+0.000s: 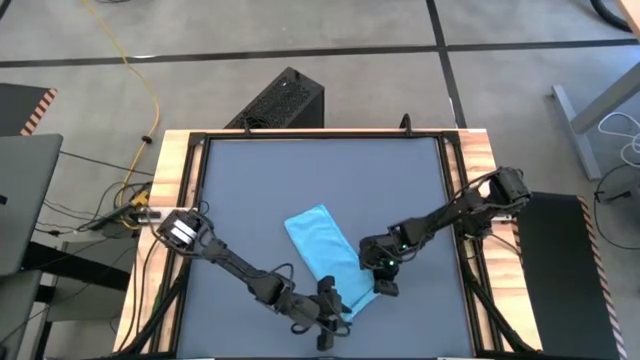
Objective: Roll towel into tight, uniform cylinder
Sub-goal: Roll the blue microfiber cloth
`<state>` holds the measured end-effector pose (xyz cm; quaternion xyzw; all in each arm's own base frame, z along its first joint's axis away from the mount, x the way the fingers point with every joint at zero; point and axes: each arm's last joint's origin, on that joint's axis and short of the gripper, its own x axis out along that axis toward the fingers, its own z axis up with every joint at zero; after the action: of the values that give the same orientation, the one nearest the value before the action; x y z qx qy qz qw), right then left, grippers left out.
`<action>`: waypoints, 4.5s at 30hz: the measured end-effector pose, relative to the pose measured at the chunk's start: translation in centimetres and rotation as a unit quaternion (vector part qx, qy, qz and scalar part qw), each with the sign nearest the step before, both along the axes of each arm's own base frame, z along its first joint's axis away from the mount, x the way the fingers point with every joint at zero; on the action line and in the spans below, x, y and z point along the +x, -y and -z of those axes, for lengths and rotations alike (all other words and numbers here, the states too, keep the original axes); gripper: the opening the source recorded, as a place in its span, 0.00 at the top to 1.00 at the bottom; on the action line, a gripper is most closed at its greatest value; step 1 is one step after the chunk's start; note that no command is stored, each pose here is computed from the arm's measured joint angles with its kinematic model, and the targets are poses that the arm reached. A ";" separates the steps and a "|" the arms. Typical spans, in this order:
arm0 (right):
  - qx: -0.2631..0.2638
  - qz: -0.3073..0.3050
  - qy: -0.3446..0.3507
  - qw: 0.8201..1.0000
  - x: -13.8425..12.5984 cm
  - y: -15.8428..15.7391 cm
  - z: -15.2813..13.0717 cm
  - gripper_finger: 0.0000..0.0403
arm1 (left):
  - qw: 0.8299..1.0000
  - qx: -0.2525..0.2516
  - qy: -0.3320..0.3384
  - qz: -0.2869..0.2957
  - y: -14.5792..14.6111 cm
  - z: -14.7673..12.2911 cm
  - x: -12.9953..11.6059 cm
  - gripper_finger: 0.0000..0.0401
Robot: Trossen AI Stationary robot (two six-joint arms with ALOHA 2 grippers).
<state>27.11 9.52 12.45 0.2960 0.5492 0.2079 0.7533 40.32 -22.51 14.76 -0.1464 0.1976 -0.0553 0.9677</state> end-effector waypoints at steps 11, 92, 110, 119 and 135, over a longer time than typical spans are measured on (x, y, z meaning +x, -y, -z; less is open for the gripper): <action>0.005 0.011 -0.035 0.999 -0.2 0.6 0.2 0.96 | 0.999 0.038 -0.002 -0.020 -0.4 1.2 2.8 0.70; -0.281 -0.285 0.319 0.859 -6.0 -6.3 -3.7 0.51 | 0.990 -0.066 -0.116 0.052 -0.6 4.0 2.7 1.00; -0.282 -0.247 0.295 0.879 -4.5 -7.3 0.3 0.79 | 0.990 -0.069 -0.108 0.060 -0.8 4.4 2.5 1.00; -0.129 -0.207 0.192 0.951 -3.6 -4.8 0.6 0.92 | 0.982 -0.152 -0.072 0.088 -1.4 4.8 1.9 1.00; -0.053 -0.082 0.061 0.993 -2.6 -1.8 0.9 0.92 | 0.971 -0.193 -0.117 0.078 -1.1 5.4 1.3 1.00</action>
<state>24.50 11.34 11.60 0.1963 0.5351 0.2575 0.7803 41.66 -21.41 9.32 -0.3195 0.3064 -0.1500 0.8841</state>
